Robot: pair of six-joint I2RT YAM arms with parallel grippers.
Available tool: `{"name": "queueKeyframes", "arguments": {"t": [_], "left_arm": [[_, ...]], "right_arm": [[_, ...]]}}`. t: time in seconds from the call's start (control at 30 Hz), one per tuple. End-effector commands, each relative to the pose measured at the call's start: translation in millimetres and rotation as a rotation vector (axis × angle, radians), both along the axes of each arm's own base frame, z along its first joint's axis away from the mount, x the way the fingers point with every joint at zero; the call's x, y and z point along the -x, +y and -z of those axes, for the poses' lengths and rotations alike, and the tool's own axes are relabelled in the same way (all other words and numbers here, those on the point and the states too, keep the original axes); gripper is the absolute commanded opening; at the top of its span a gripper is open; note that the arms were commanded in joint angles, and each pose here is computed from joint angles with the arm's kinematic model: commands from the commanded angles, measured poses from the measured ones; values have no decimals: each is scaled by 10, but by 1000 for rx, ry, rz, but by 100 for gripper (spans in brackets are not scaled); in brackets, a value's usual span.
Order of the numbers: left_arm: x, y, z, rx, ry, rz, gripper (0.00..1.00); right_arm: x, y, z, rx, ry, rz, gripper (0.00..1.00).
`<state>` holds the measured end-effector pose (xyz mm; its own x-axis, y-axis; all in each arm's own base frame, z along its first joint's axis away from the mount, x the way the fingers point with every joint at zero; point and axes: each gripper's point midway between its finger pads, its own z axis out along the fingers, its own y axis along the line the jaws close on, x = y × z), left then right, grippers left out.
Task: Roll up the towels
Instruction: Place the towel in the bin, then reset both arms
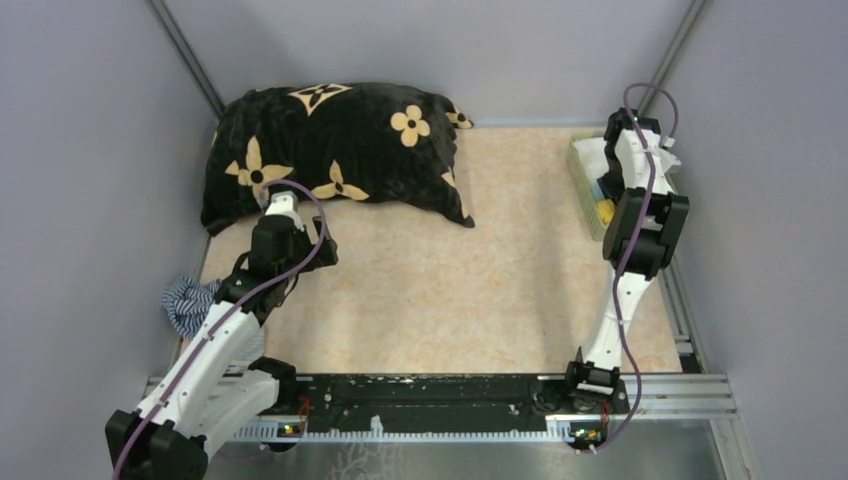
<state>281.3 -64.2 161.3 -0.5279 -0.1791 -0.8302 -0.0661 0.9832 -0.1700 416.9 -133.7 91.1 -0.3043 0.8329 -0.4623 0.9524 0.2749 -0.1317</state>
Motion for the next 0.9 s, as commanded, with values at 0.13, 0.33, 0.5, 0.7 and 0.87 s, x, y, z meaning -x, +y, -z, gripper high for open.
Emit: {"name": "queueKeyframes", "arguments": {"t": [0.13, 0.33, 0.5, 0.7, 0.87], "left_arm": [[-1, -57, -59, 25, -37, 23, 98], [7, -58, -62, 25, -36, 23, 99], [-4, -24, -136, 10, -50, 14, 99], [-2, 11, -406, 21, -85, -8, 100], [20, 20, -684, 52, -153, -16, 100]], "right_arm": [[-21, 63, -736, 5, -176, 20, 59], [-9, 106, -851, -10, -199, -9, 60], [4, 147, -1299, 16, -345, -131, 70], [392, 285, -1870, 107, -571, -332, 92], [811, 495, -2233, 170, -762, -478, 99]]}}
